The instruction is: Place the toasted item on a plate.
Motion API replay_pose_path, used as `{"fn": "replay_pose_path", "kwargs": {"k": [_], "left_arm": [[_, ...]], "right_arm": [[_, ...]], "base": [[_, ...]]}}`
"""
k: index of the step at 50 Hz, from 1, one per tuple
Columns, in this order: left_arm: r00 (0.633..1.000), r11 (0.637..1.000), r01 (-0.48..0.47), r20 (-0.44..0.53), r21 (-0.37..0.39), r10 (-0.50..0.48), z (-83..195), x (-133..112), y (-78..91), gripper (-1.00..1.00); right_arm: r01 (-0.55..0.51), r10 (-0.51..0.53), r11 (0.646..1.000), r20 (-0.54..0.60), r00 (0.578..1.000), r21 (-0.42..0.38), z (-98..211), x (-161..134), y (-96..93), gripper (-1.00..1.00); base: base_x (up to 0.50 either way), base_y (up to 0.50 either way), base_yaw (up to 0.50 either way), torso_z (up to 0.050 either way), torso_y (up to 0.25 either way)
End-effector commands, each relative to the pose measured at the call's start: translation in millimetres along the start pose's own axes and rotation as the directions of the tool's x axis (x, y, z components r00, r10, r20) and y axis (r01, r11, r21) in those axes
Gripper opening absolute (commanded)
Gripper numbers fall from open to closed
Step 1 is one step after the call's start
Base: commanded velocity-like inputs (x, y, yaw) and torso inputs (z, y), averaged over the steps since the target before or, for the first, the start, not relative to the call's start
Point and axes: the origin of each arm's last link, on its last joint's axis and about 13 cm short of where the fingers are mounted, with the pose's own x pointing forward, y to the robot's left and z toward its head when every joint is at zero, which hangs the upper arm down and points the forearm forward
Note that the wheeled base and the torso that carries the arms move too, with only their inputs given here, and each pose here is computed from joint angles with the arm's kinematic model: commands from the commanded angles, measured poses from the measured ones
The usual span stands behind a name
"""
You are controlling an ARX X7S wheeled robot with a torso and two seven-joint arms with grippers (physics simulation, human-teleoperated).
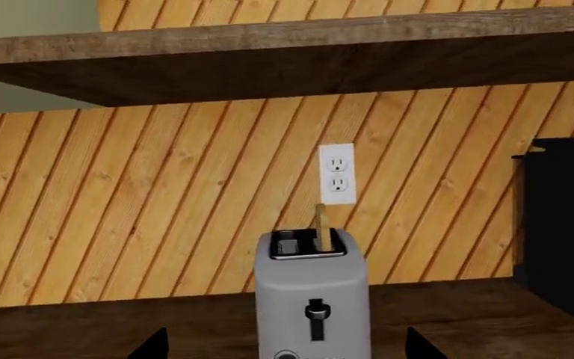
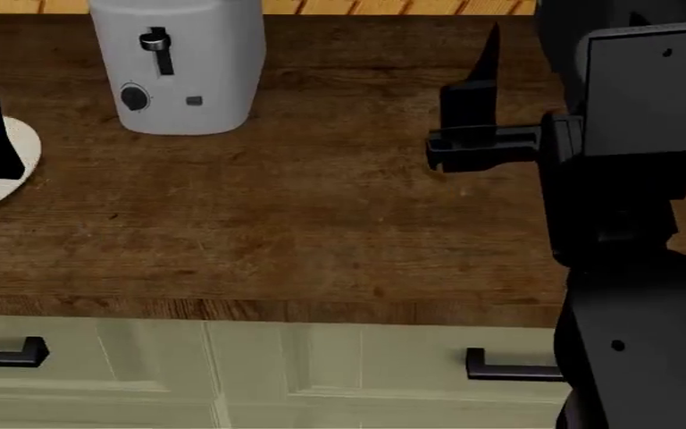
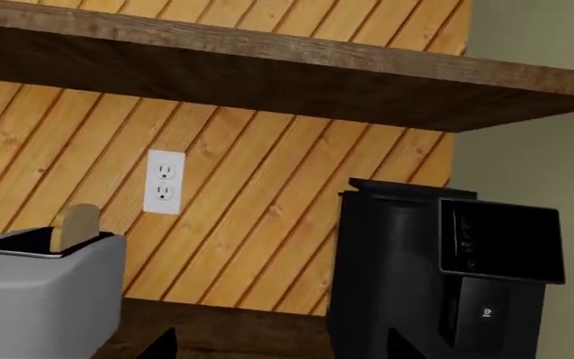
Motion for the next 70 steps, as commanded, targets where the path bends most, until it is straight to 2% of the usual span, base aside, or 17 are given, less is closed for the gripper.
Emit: {"fn": "replay_pose_path", "kwargs": {"k": [1,58,70], "left_arm": [[1.000,1.000,0.012,-0.003,0.010,-0.012,3,1,0.4,1.00],[1.000,0.999,0.026,-0.006,0.026,-0.026,3,-2,0.4,1.00],[1.000,0.999,0.024,-0.006,0.024,-0.024,2,-2,1.4,1.00]], "right_arm": [[-0.007,0.007,1.000,0.000,1.000,-0.011,3,0,-0.3,1.00],[-0.029,0.029,1.000,0.001,1.000,-0.013,6,-3,0.0,1.00],[-0.028,0.028,1.000,0.019,0.999,-0.005,12,-3,0.6,1.00]], "base": [[0.00,0.48,0.00,0.000,0.000],[0.00,0.50,0.00,0.000,0.000],[0.00,0.00,0.00,0.000,0.000]]}}
